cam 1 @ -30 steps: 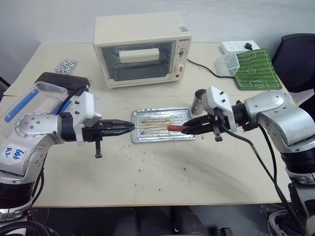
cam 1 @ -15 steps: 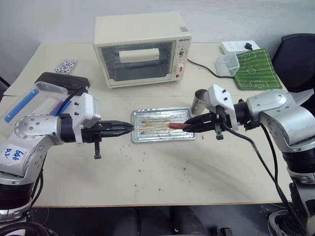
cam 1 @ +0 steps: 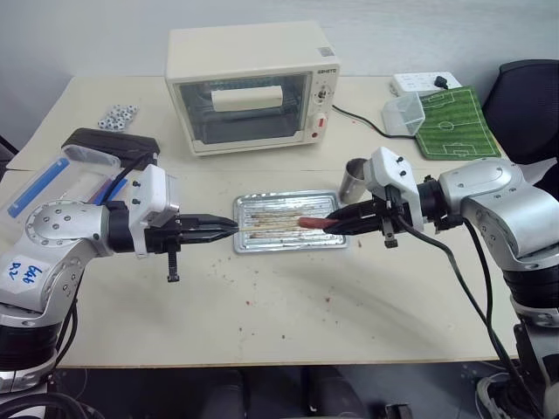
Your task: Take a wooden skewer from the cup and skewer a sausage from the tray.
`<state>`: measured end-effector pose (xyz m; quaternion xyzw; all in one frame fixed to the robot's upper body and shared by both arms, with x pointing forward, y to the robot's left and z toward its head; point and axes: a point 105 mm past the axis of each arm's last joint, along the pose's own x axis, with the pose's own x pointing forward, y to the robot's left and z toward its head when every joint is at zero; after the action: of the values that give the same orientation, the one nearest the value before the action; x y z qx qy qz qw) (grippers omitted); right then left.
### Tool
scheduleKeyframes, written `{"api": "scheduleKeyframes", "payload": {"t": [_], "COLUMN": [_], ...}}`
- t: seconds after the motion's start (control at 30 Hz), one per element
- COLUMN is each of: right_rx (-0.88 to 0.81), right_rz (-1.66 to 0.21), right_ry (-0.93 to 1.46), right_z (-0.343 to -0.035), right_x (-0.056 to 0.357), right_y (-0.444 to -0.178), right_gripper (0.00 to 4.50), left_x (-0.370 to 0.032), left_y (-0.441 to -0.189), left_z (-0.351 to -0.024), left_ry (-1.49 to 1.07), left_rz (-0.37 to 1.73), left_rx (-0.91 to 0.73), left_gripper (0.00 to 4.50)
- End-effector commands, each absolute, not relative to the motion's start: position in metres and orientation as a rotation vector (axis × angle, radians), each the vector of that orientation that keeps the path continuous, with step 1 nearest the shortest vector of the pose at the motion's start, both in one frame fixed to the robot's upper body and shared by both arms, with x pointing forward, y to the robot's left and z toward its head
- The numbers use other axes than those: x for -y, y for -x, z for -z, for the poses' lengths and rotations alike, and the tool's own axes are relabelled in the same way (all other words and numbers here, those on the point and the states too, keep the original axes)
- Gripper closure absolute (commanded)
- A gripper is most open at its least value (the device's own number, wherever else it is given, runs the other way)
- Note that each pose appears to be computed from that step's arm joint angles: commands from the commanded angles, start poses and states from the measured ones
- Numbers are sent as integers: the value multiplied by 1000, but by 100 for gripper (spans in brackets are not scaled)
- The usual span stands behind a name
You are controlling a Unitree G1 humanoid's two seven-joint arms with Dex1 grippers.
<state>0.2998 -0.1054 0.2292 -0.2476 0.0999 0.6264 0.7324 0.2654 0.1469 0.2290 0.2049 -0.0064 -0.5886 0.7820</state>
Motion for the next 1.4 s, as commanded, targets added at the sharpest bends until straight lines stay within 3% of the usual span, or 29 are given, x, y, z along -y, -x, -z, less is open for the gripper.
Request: {"api": "scheduleKeyframes", "payload": {"t": [0.03, 0.87, 1.4], "right_rx": [-184, -175, -186], "right_rz": [-1340, -1389, -1356], "right_ry": [576, 563, 563], "right_z": [-239, -237, -233], "right_x": [114, 105, 111], "right_y": [-301, -290, -298], "right_gripper": [424, 424, 424], "left_x": [-150, -145, -148], "left_y": [-265, -265, -265], "left_z": [-238, -240, -241], "left_ry": [-492, -494, -503], "left_rz": [1254, 1267, 1261], "left_rx": [42, 56, 50], "left_gripper": [450, 450, 450]}}
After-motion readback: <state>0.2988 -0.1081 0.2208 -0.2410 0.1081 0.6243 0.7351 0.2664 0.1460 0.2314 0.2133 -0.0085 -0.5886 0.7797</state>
